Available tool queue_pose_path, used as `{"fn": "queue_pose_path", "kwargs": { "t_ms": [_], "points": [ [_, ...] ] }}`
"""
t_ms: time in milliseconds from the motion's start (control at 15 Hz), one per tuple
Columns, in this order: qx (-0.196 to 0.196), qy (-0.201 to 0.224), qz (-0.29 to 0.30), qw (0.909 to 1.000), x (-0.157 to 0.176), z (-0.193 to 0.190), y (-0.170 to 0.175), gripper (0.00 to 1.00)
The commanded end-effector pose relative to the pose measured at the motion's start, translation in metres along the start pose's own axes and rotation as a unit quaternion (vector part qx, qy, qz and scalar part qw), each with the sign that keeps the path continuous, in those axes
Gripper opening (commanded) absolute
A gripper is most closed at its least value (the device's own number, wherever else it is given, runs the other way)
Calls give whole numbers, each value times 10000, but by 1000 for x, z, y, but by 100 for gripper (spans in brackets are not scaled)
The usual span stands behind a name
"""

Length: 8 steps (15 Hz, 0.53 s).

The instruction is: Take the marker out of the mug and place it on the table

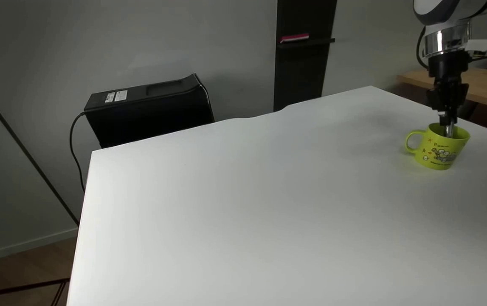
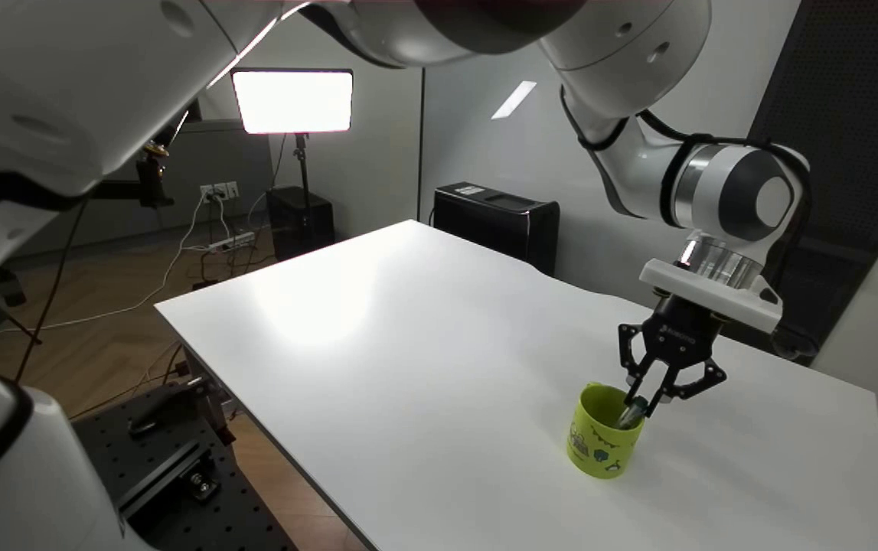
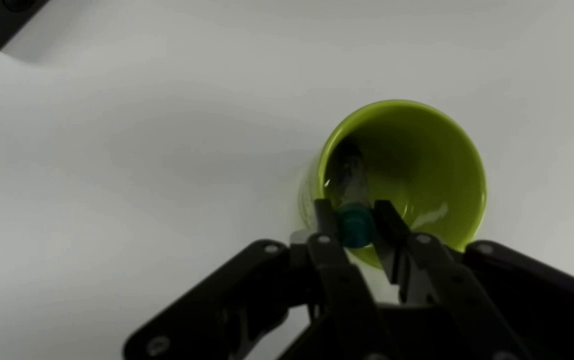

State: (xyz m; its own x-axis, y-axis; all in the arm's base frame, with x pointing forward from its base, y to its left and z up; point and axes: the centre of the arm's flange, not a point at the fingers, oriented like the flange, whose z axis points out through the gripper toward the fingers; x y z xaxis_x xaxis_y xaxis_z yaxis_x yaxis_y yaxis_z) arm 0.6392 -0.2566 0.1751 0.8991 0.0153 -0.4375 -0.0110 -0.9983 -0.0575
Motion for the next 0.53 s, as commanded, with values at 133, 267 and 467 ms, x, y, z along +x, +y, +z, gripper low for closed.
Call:
{"fn": "queue_pose_path", "kwargs": {
  "t_ms": [133,267,467],
  "points": [
    [-153,-30,218,9996,6,-17,-6,6],
    [-172,14,197,9997,8,-26,-13,6],
    [-143,67,170,9997,10,-39,-22,6]
  ]
}}
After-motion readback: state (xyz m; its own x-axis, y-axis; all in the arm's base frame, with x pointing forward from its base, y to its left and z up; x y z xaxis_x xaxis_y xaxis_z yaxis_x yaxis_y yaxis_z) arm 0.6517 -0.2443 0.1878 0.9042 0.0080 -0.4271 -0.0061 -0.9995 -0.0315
